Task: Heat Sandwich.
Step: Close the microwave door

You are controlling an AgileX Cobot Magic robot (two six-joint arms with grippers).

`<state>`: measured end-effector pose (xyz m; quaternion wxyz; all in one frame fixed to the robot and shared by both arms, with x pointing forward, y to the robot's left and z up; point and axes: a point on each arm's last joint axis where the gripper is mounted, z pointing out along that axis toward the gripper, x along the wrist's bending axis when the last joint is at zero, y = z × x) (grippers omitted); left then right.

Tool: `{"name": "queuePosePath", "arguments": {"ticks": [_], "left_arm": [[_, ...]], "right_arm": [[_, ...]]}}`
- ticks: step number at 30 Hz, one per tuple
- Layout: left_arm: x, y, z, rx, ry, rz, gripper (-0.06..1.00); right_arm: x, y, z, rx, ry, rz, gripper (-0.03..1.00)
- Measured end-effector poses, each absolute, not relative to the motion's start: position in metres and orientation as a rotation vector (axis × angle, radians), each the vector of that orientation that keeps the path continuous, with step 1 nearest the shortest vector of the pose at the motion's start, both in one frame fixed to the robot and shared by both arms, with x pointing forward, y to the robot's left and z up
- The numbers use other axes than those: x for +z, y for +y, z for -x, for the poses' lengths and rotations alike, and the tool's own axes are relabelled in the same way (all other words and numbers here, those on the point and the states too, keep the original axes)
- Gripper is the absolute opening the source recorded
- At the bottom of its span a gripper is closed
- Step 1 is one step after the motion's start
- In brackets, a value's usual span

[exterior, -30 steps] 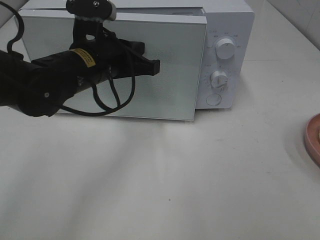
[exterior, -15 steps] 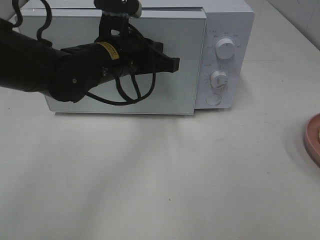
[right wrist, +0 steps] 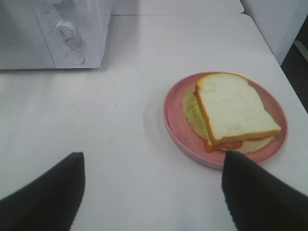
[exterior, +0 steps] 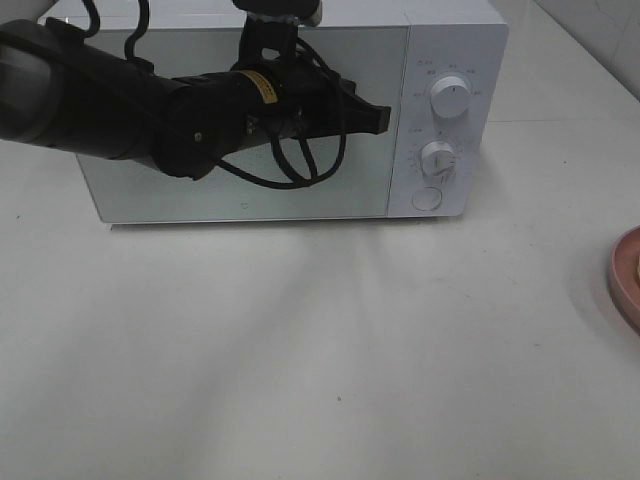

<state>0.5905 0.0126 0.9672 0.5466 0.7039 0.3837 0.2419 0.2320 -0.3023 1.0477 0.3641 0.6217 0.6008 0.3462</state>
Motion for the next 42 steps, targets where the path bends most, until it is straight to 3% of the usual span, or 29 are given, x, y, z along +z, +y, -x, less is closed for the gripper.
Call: {"name": "queuePosePath", "arguments": {"ticks": [28,42], "left_arm": [[0.980,0.013,-0.584,0.546,0.934,-1.678,0.00],[0.987,0.047,-0.545,0.536,0.961,-1.706,0.00]], "right_arm": [[1.048,-0.302,-0.232,0.891,1.546,-1.600,0.76],[1.048,-0.302,-0.232,0.891,1.546,-1.600,0.76]]}}
